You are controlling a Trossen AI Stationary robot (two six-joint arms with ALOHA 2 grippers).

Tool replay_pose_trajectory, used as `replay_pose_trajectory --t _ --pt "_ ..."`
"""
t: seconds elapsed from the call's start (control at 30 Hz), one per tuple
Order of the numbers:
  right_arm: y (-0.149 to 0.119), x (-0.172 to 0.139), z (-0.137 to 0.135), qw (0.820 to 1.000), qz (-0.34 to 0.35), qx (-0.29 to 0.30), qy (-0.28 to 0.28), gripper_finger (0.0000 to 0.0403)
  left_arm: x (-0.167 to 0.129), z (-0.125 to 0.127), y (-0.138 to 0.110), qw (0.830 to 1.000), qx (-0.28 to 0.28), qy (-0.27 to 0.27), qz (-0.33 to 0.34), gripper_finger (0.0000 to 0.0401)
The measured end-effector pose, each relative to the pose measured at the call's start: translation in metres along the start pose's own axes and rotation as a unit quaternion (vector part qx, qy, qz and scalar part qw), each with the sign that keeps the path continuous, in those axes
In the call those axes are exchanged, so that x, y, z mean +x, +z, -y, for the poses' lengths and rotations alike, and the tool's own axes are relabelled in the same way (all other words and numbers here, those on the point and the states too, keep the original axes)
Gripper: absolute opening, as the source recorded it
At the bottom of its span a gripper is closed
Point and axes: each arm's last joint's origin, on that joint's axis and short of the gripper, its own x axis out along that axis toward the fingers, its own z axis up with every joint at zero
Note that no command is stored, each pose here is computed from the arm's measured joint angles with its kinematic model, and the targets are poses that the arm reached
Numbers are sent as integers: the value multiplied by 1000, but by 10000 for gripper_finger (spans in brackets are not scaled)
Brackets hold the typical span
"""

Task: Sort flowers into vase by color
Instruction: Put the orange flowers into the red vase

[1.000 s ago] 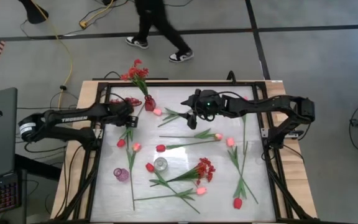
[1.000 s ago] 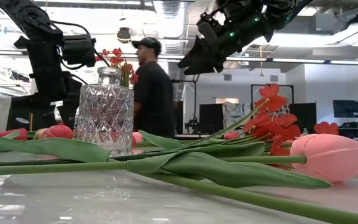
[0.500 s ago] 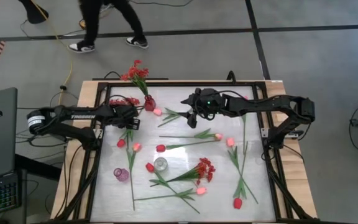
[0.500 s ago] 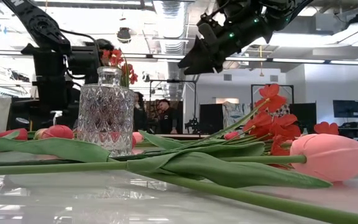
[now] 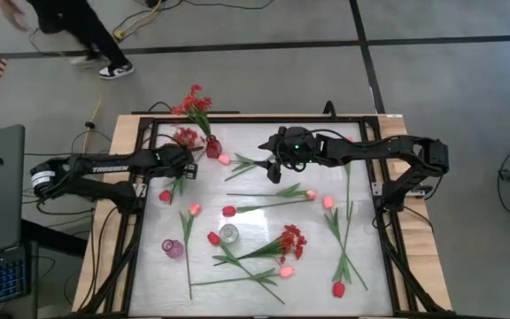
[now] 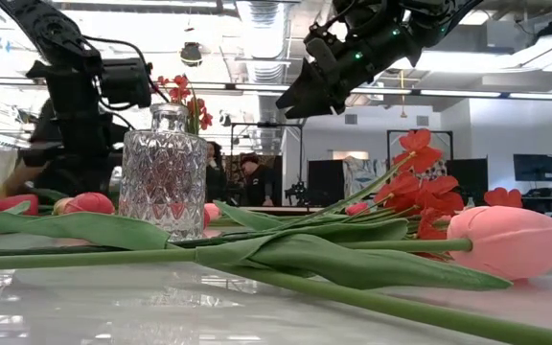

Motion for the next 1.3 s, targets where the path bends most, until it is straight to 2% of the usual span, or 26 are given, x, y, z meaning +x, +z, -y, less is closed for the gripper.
replay_pose_trajectory --t 0.2,0.4,0.77,0.93,1.07,1.13,1.23,1.3 --pt "-2 0 -1 1000 -8 6 2 302 -16 -7 7 995 -27 15 91 13" --pt "-4 0 -1 1000 -22 6 1 302 -35 -14 10 980 -58 28 189 12" --pt "-5 0 -1 1000 -25 6 1 302 -70 -36 13 936 -110 39 332 11" --pt "-5 0 -1 1000 -25 6 1 302 -87 -48 11 916 -133 23 379 11" --pt "-5 0 -1 1000 -25 6 0 302 -104 -54 10 897 -150 -23 415 11" --pt "-5 0 -1 1000 -24 4 0 302 -114 -54 12 889 -139 -60 433 11" --pt "-4 0 0 1000 -23 3 -1 302 -132 -47 18 872 -82 -154 457 11" --pt "-4 0 2 1000 -22 4 -3 302 -144 -40 22 846 -36 -233 478 11"
